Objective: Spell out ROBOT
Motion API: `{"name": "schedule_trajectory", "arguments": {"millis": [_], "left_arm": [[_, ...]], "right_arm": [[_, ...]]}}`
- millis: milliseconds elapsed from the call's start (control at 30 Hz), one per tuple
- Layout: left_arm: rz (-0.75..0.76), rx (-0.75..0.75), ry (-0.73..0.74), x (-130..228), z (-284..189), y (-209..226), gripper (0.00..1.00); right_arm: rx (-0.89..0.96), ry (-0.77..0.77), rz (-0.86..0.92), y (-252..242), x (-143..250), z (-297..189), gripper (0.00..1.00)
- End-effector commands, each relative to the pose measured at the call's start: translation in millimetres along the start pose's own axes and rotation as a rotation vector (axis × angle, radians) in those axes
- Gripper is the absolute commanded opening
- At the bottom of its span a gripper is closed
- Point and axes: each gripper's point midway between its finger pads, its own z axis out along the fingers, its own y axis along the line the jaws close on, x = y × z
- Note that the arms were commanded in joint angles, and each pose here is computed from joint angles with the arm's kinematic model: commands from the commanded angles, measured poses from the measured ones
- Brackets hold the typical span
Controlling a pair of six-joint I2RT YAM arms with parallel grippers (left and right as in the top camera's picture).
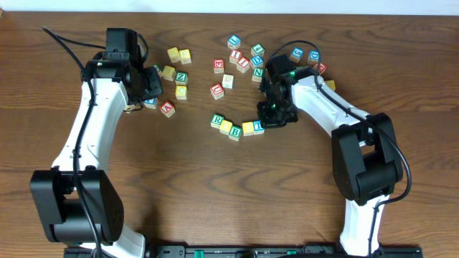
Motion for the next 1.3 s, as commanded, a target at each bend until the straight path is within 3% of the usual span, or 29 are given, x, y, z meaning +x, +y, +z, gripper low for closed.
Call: {"name": "schedule_trajectory", "arguments": {"millis": [0,267,467,700,1000,1267], "left_arm": [[0.018,-0.003,-0.011,-3,-3,0,0.09],[0.02,-0.032,-0.069,-20,-15,2,0.09],[-0.028,-0.088,-0.116,-38,-29,29,0.09],[-0.067,-0.118,-0.119,-43,-31,56,0.09],[-0.056,-0.122,-0.095,-37,-30,56,0.09],[-0.057,-0.123,-0.091,-35,-29,57,0.09]], "right_arm": [[-0.009,-0.007,0.032,-3,-4,-8,0.01],[-0.054,-0.104,-0.015,18,-20,-65,0.01],[-0.119,-0.062,-0.197,95,6,-47,0.01],[-0.076,-0.027,-0.293,134,28,-17,0.01],[0.052,0.03,-0.265,120,36,23,0.01],[0.137,0.002,-0.21,104,29,25,0.01]]}}
